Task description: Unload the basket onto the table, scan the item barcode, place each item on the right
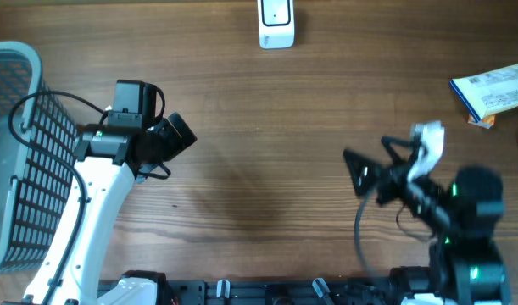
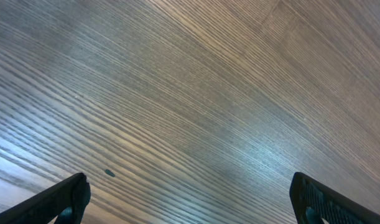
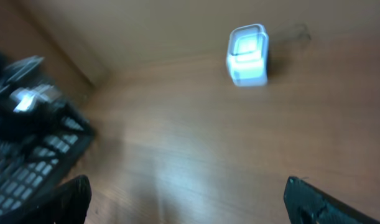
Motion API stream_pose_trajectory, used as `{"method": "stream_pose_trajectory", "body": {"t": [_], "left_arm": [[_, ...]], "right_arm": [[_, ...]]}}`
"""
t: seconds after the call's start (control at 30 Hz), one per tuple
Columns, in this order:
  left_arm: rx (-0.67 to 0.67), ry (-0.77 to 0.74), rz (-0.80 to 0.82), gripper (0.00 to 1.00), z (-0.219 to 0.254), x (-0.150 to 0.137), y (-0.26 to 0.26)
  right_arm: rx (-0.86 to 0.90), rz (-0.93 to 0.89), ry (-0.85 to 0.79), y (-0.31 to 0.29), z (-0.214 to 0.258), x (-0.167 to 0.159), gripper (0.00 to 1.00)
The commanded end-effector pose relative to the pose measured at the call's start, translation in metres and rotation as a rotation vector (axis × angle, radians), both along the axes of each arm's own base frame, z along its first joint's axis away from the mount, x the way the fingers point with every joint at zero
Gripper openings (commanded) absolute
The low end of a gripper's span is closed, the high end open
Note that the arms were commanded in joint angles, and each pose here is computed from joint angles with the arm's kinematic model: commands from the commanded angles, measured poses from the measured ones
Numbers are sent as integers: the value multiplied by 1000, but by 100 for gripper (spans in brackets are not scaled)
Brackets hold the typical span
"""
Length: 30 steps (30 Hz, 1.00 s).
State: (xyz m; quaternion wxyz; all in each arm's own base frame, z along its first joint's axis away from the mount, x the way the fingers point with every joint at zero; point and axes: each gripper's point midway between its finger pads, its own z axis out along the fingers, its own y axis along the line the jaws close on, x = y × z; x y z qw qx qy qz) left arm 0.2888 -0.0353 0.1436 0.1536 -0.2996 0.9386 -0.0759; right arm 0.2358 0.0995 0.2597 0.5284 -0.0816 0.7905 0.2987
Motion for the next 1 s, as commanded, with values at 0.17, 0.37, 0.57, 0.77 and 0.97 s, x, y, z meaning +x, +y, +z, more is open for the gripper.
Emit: {"method": "stream_pose_trajectory", "body": {"t": [0.17, 0.37, 0.57, 0.77, 0.97], "left_arm": [[15, -9, 4, 100, 2, 2, 4], [15, -9, 4, 100, 2, 2, 4], [15, -9, 4, 100, 2, 2, 4], [15, -9, 4, 100, 2, 2, 4], [15, -9, 4, 100, 2, 2, 4]], "right_arm": [[-22, 83, -328, 10, -38, -23, 100], [-25, 18, -527, 2, -45, -24, 100], [-49, -187, -468, -29, -55, -5, 100], [-31, -421, -310, -67, -83, 8, 100], [-165, -415, -360, -69, -84, 9, 100]]}}
